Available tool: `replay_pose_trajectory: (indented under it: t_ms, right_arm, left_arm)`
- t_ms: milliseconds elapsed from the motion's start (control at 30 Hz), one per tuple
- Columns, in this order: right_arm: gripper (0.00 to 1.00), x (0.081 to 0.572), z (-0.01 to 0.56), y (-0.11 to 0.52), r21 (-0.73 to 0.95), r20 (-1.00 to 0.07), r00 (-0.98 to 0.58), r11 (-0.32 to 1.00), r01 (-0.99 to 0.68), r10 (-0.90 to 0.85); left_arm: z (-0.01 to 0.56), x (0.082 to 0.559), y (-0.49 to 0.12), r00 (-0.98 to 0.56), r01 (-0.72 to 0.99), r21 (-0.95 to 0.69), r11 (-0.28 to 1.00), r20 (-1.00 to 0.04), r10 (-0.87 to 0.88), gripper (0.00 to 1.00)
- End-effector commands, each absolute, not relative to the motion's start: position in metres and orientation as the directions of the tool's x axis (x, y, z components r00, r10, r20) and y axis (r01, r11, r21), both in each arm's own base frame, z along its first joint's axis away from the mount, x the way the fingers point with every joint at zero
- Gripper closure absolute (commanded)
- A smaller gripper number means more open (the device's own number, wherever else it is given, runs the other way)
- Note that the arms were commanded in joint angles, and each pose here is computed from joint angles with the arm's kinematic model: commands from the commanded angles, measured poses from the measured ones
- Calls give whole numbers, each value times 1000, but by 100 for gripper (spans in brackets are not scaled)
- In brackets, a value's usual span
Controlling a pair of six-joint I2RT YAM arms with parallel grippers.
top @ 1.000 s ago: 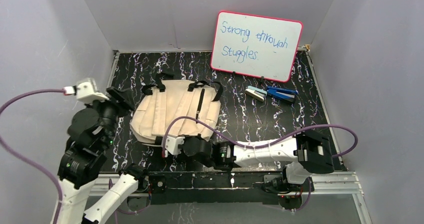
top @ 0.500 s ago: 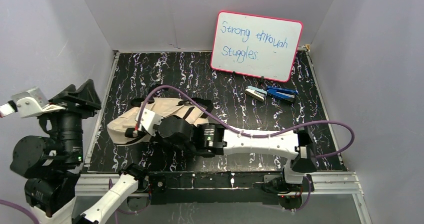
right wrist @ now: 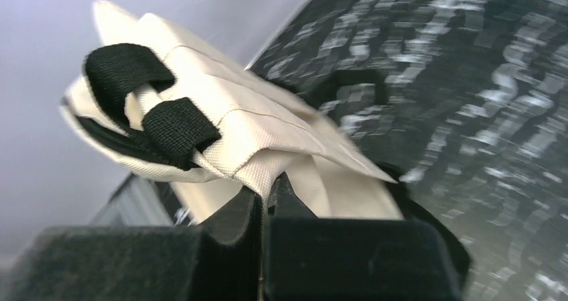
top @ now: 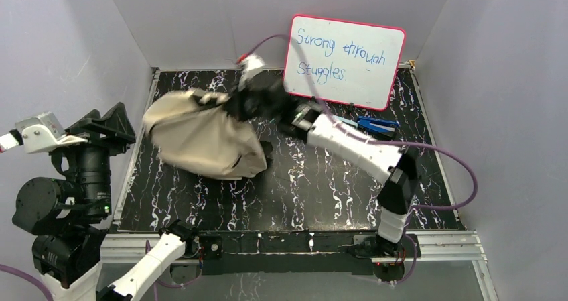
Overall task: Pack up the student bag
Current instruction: Adjust the student bag at the center of the board.
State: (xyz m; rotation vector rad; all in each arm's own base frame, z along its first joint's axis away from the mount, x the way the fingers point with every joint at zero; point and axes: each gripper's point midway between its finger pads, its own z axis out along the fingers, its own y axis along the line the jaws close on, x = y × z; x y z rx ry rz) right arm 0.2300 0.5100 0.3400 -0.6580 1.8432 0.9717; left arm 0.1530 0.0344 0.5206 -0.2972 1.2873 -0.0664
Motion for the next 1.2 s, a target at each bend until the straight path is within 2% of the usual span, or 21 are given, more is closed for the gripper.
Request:
replay_pose_trajectory:
  t_ms: [0, 133, 233, 333, 500, 700, 733, 800, 867, 933, 1167]
  right_arm:
    - [100, 359, 401, 393, 667, -745, -496, 536, -518, 446]
    - [100, 411, 346, 321, 731, -673, -533, 576, -367, 514]
    - [100, 419, 315, 297, 732, -656, -566, 603, -317, 499]
    - [100, 395, 298, 305, 723, -657, -621, 590, -359, 428]
    - [100, 327, 280, 352, 650, -710, -663, 584, -487, 237]
    - [100, 262, 244, 382, 655, -670, -731, 568, -499, 129]
    - [96, 258, 236, 380, 641, -674, -728, 590, -492, 125]
    - [66, 257, 210, 359, 599, -664, -736, 683, -418, 132]
    - [49, 259, 193, 331, 548, -676, -719, 762, -346, 160]
    - [42, 259, 186, 300, 494, -700, -689, 825, -276, 188]
    - [33, 255, 199, 187, 280, -837, -503, 958, -55, 216]
  left_arm:
    - [512, 178, 16, 228, -86, -248, 965, -948, -223, 47]
    - [501, 192, 4, 184, -63, -254, 965, -953, -239, 47]
    - [493, 199, -4, 156, -48, -258, 965, -956, -248, 47]
    - [486, 203, -7, 133, -49, -253, 966, -960, -244, 47]
    - [475, 206, -5, 113, -70, -243, 968, -966, -234, 47]
    - [462, 211, -11, 80, -61, -252, 966, -966, -246, 46]
    - [459, 211, -12, 75, -61, -256, 965, -965, -251, 47]
    - [452, 214, -15, 56, -59, -259, 964, -965, -256, 46]
    - [440, 219, -22, 18, -45, -276, 960, -961, -275, 47]
    - [425, 224, -36, -35, -4, -306, 952, -952, -306, 47]
    - [356, 246, -69, -232, 19, -350, 937, -913, -336, 46]
